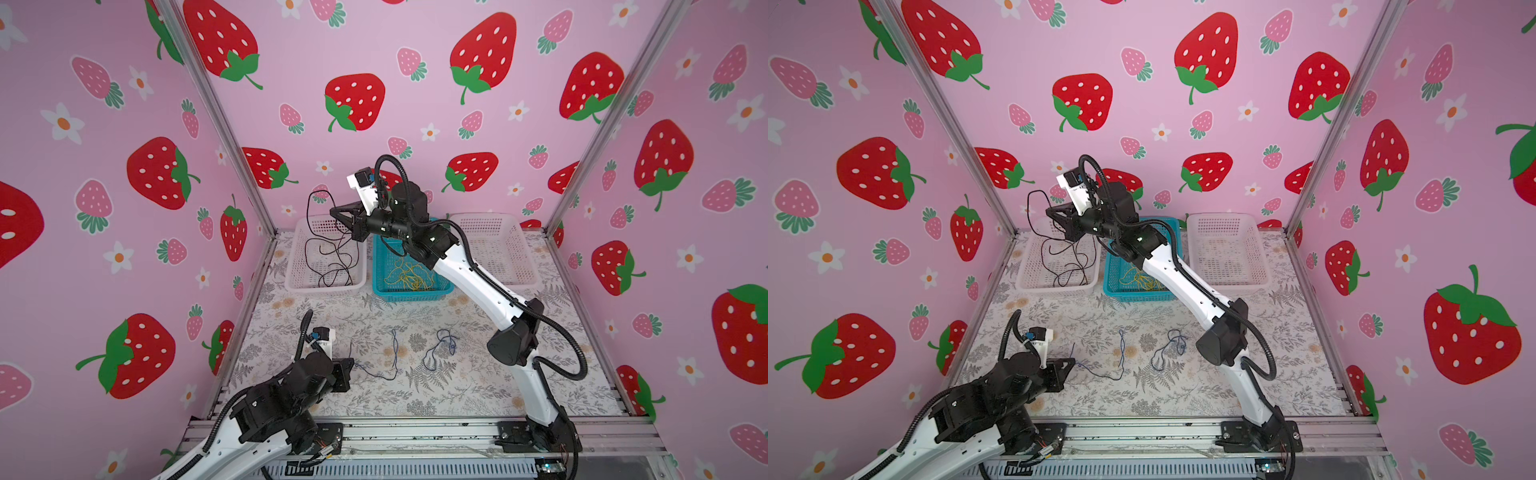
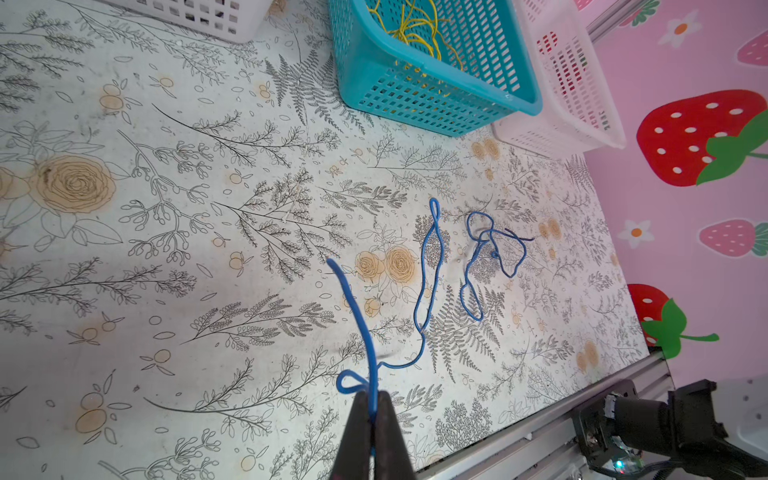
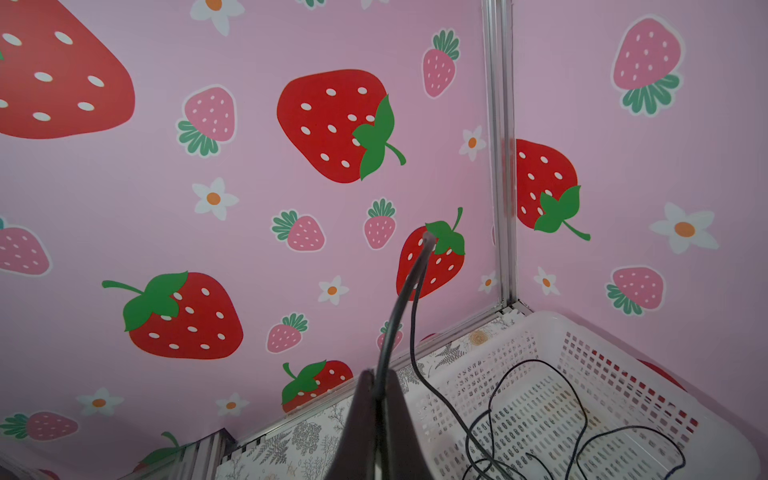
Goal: Untangle the cables
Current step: 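Carry the black wire over the white basket holding black wires and release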
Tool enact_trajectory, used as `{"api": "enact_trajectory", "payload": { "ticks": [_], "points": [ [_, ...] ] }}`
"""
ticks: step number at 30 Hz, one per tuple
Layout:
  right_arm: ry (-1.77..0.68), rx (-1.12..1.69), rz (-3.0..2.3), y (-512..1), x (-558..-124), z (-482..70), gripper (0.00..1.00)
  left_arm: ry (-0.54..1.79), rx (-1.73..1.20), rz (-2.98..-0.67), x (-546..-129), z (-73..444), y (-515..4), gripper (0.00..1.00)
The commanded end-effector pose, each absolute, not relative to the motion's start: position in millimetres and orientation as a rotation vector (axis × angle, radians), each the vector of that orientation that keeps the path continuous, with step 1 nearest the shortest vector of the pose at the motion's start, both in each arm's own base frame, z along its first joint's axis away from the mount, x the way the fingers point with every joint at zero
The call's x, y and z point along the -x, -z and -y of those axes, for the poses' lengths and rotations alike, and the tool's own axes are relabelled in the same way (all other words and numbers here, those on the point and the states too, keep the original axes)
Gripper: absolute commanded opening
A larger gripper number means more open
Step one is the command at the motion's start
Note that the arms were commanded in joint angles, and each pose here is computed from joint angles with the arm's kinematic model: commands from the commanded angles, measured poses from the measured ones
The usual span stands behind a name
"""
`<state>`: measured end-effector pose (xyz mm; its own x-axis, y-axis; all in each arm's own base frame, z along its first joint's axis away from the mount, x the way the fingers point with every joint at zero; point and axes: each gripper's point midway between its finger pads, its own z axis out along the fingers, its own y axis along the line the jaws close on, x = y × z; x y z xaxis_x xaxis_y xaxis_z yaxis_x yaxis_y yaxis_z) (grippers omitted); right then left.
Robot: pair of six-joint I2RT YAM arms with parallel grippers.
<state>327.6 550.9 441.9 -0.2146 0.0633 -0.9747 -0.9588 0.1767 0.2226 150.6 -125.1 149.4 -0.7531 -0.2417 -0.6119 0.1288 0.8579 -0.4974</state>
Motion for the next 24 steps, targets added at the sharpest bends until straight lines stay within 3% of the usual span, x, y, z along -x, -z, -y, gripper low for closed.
{"api": "enact_trajectory", "payload": {
  "ticks": [1,8,24],
  "points": [
    [-1.352,0.96,-1.324,-444.9,-326.0,-558.3,0.0,0.662,0.113,-2.315,-152.0,118.6,-149.5,0.0],
    [-1.413,0.952,-1.424,-375.7,-360.2,-579.7,0.0,0.681,0.112,-2.318,-149.7,119.8,-147.5,0.0],
    [-1.348,0.952,-1.74,-250.0,-381.9,-597.0,0.0,0.695,0.106,-2.319,-147.7,121.2,-147.3,0.0]
  ]
}}
